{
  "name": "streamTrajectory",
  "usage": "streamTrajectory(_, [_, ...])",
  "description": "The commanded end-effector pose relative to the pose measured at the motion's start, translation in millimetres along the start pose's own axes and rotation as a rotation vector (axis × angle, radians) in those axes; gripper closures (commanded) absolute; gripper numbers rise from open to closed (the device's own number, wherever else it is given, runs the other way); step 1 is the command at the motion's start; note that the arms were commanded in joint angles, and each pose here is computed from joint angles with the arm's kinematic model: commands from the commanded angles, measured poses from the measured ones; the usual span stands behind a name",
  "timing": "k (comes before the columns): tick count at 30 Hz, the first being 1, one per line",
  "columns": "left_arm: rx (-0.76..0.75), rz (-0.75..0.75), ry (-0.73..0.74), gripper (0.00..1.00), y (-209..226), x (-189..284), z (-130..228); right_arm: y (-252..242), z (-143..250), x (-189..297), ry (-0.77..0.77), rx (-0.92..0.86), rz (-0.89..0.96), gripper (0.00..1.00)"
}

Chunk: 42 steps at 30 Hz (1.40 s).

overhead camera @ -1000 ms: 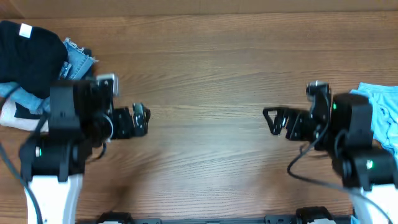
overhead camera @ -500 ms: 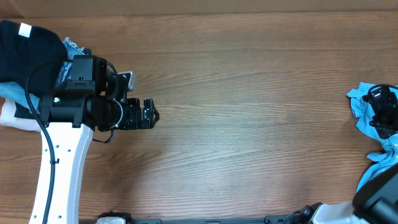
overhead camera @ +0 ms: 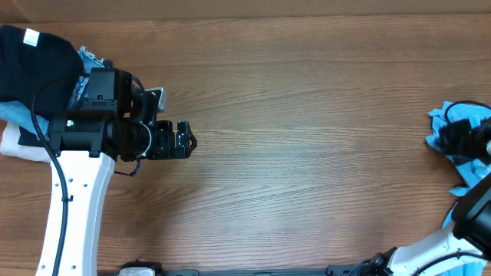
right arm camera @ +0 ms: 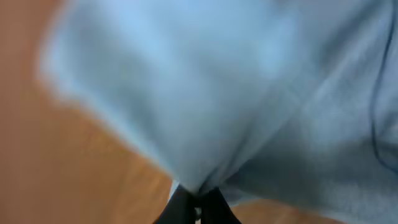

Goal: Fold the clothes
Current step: 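Grasp the light-blue T-shirt with the right gripper and drag it to table center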

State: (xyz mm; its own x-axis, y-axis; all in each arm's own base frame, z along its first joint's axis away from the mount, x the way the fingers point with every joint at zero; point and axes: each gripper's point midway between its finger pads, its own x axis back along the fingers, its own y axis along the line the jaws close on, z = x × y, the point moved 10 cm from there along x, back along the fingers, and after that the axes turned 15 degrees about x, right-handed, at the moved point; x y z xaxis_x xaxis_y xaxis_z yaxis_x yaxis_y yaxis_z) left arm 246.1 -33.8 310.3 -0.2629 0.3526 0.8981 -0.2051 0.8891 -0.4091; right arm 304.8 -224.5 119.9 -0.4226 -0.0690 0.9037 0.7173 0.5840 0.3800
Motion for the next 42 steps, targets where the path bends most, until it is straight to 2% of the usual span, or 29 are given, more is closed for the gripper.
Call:
streamTrajectory(1, [-0.023, 0.024, -0.017, 0.0, -3.0, 4.2, -3.1, 91.7, 18.8, 82.8, -0.081, 0.233, -0.415, 0.96])
streamTrajectory(4, [-0.027, 0.059, -0.023, 0.0, -6.0, 4.4, -4.8, 154.8, 67.3, 119.4, -0.054, 0.436, -0.561, 0.96])
streamTrajectory(6, [-0.029, 0.06, -0.03, 0.0, -6.3, 4.4, -5.7, 192.3, 106.0, 119.4, 0.021, 0.563, -0.615, 0.96])
streamTrajectory(11, [-0.039, 0.064, -0.052, 0.0, -9.3, 10.8, -7.9, 275.4, 236.3, 87.2, 0.206, 0.927, -0.634, 0.96])
streamTrajectory(12, [-0.057, 0.075, -0.088, 0.0, -14.7, 22.1, -11.0, 296.0, 286.0, 79.2, 0.253, 1.049, -0.68, 0.96])
streamTrajectory(17, [-0.098, 0.009, -0.24, 0.0, -24.4, 61.5, -19.4, 312.7, 409.1, 59.2, 0.406, 1.298, -0.76, 0.96])
streamTrajectory(18, [-0.121, 0.012, -0.256, 0.0, -26.5, 66.4, -20.0, 311.0, 422.8, 59.9, 0.42, 1.349, -0.775, 0.87])
streamTrajectory(19, [-0.134, 0.012, -0.263, 0.0, -27.2, 68.1, -20.3, 308.5, 438.2, 64.0, 0.407, 1.453, -0.804, 0.73])
streamTrajectory(20, [-0.138, 0.011, -0.261, 0.0, -27.1, 67.7, -20.3, 307.0, 443.3, 69.0, 0.387, 1.485, -0.8, 0.66])
streamTrajectory(22, [-0.138, 0.01, -0.259, 0.0, -26.9, 67.1, -20.6, 305.7, 425.6, 84.6, 0.253, 1.476, -0.713, 0.5])
streamTrajectory(23, [-0.138, 0.01, -0.259, 0.0, -27.0, 67.1, -20.6, 304.1, 405.7, 92.9, 0.175, 1.443, -0.651, 0.45])
streamTrajectory(24, [-0.137, 0.01, -0.257, 0.0, -26.9, 67.0, -20.4, 298.0, 365.6, 103.6, 0.075, 1.332, -0.539, 0.29])
streamTrajectory(25, [-0.137, 0.01, -0.257, 0.0, -26.9, 67.0, -20.4, 286.9, 325.3, 107.1, 0.016, 1.23, -0.429, 0.23])
streamTrajectory(27, [-0.138, 0.013, -0.257, 0.0, -27.1, 67.1, -20.4, 246.5, 231.3, 94.7, -0.012, 0.983, -0.197, 0.16])
streamTrajectory(28, [-0.138, 0.013, -0.258, 0.0, -27.2, 67.1, -20.5, 228.8, 200.4, 88.3, -0.012, 0.898, -0.128, 0.15])
streamTrajectory(29, [-0.137, 0.013, -0.258, 0.0, -27.2, 67.1, -20.5, 193.3, 148.5, 76.0, -0.013, 0.771, -0.032, 0.13])
streamTrajectory(32, [-0.137, 0.014, -0.258, 0.0, -27.3, 67.1, -20.6, 134.2, 89.0, 47.7, 0.046, 0.528, 0.046, 0.11])
streamTrajectory(35, [-0.137, 0.014, -0.258, 0.0, -27.3, 67.1, -20.6, 93.7, 70.6, 3.8, 0.164, 0.41, 0.119, 0.1])
streamTrajectory(37, [-0.138, 0.014, -0.259, 0.0, -27.2, 67.1, -20.6, 86.7, 78.3, -24.8, 0.272, 0.457, 0.097, 0.11])
streamTrajectory(39, [-0.138, 0.014, -0.259, 0.0, -27.3, 67.1, -20.7, 85.9, 85.7, -41.6, 0.31, 0.471, 0.106, 0.12])
streamTrajectory(40, [-0.138, 0.014, -0.261, 0.0, -27.4, 67.2, -20.9, 88.5, 89.8, -44.9, 0.31, 0.488, 0.102, 0.18])
streamTrajectory(41, [-0.139, 0.015, -0.262, 0.0, -27.4, 67.2, -21.0, 91.5, 93.1, -46.6, 0.314, 0.518, 0.09, 0.31])
streamTrajectory(42, [-0.139, 0.015, -0.263, 0.0, -27.5, 67.3, -21.2, 97.3, 96.5, -48.2, 0.311, 0.543, 0.083, 0.65])
